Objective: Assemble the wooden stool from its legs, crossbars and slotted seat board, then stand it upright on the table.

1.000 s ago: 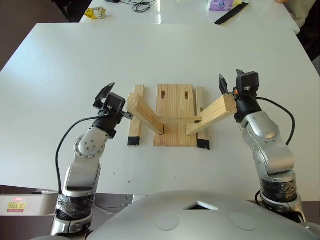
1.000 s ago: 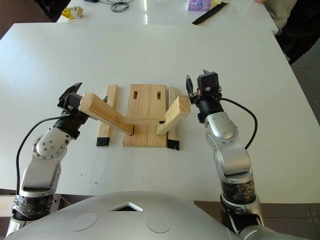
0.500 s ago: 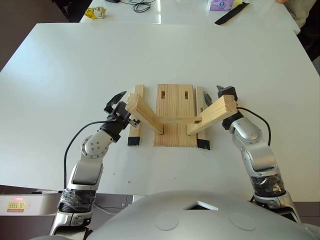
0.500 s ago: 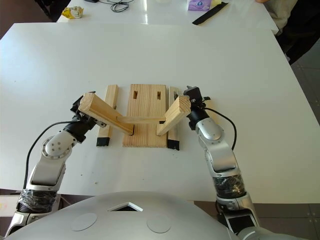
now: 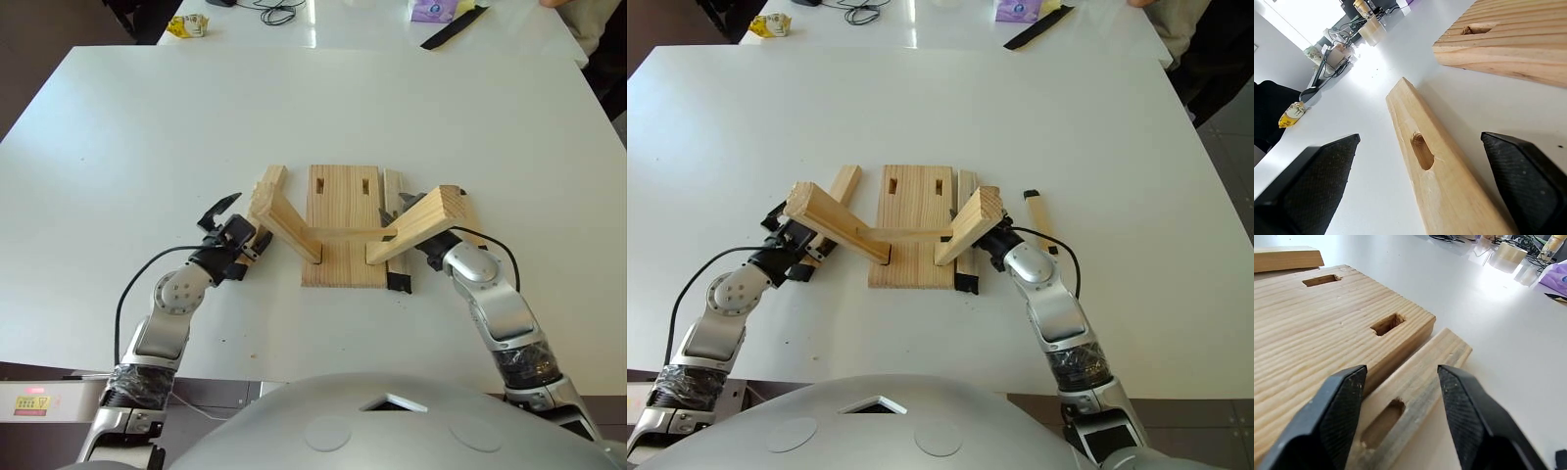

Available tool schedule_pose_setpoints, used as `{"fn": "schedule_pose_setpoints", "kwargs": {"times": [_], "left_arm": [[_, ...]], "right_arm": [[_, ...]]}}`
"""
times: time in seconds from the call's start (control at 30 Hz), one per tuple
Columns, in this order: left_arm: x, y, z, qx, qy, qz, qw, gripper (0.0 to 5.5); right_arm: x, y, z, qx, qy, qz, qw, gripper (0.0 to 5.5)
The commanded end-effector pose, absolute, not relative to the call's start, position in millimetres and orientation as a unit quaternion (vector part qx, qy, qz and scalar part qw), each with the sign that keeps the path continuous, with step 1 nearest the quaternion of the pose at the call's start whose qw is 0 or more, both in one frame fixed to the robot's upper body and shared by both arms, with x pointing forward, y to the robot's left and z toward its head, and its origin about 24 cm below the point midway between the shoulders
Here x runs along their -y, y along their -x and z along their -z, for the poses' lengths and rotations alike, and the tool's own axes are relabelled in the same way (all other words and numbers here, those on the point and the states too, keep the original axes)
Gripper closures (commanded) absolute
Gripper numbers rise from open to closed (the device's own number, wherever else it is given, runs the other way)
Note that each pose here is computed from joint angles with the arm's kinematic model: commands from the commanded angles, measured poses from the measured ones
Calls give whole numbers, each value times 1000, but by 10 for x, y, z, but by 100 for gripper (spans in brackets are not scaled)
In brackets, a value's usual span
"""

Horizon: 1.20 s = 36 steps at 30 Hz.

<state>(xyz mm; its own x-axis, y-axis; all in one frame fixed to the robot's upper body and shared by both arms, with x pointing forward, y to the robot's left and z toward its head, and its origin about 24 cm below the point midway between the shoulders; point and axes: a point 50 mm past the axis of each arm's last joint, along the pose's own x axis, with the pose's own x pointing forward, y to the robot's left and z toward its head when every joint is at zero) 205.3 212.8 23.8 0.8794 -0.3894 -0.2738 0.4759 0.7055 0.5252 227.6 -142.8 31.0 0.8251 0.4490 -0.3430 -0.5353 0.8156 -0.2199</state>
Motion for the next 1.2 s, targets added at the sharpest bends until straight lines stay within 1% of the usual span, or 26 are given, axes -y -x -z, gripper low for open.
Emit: {"fn": "schedule_pose_setpoints", "kwargs": {"times": [0.03,0.13,0.43,0.8,0.9,1.0,1.07,1.13,1.2], "left_arm": [[-2306,-1843,74,-163,-306,223,911,92],[-2410,-1794,100,-182,-295,199,917,92],[-2686,-1691,4,-193,-297,150,923,92],[-2827,-1654,-37,-201,-301,133,923,92],[-2864,-1668,-77,-198,-303,128,923,92],[-2824,-1732,-164,-178,-304,130,927,92],[-2742,-1817,-270,-152,-301,138,931,92],[-2623,-1920,-401,-121,-290,146,938,92],[-2441,-2060,-572,-81,-273,163,945,92]], "right_arm": [[1603,-2164,-215,-168,183,-247,937,282],[1704,-2097,-189,-177,198,-239,934,282],[2082,-1925,-195,-199,227,-190,934,282],[2372,-1908,-197,-206,247,-145,936,282],[2393,-1899,-234,-197,241,-138,940,282],[2308,-1931,-337,-172,222,-148,948,282],[2243,-1961,-433,-150,210,-157,953,282],[2193,-1986,-527,-134,198,-164,957,282],[2156,-2006,-630,-121,188,-173,959,282]]}}
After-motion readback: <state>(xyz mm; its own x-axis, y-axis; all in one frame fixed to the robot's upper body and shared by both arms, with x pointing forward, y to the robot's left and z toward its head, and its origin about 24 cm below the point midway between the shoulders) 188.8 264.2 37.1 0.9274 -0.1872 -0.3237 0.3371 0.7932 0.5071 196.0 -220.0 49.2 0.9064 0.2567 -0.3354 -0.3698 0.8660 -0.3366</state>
